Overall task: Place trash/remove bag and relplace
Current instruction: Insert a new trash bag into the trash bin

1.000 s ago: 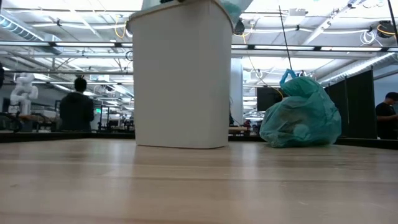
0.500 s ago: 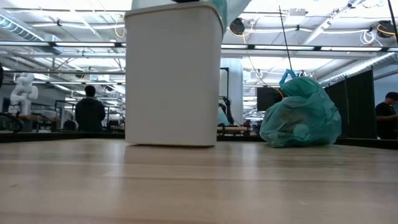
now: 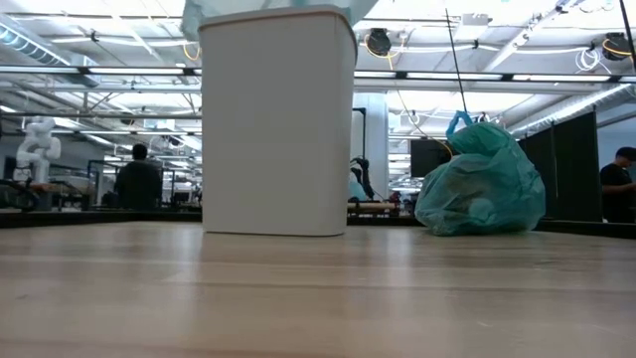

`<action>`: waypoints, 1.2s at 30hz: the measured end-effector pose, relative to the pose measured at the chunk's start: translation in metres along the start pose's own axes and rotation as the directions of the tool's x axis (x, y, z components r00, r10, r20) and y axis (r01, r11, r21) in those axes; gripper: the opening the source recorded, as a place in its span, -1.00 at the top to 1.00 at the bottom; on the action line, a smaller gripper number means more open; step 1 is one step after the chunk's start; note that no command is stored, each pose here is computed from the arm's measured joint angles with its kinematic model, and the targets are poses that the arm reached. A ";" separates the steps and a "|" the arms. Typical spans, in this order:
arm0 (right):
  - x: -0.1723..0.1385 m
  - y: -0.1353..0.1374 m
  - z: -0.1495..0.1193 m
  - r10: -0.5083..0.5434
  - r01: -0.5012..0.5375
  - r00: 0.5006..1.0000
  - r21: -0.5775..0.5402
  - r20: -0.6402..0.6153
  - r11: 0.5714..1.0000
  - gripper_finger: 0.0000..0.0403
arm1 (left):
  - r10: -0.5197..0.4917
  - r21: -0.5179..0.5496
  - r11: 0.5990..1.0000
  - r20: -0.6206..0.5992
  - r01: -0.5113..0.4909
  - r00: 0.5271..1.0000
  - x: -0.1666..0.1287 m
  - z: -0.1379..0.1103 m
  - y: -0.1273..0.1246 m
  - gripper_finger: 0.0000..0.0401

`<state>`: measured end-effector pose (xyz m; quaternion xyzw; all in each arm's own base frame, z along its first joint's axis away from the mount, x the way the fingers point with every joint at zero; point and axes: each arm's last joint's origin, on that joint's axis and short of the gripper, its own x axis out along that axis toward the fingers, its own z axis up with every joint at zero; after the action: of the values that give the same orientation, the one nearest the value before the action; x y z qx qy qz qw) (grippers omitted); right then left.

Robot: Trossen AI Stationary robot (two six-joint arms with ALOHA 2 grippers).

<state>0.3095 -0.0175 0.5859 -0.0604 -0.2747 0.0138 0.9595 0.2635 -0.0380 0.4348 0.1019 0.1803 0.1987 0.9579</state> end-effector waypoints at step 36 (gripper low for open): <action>-0.007 0.006 -0.003 0.137 -0.131 0.985 0.063 -0.109 0.989 1.00 | 0.414 -0.320 0.862 -0.004 -0.393 0.910 -0.059 -0.112 0.088 1.00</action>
<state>0.3054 -0.0125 0.5797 -0.0525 -0.2147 0.0826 0.9718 0.1391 0.0306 0.3745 -0.0097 0.0900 0.4172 0.9043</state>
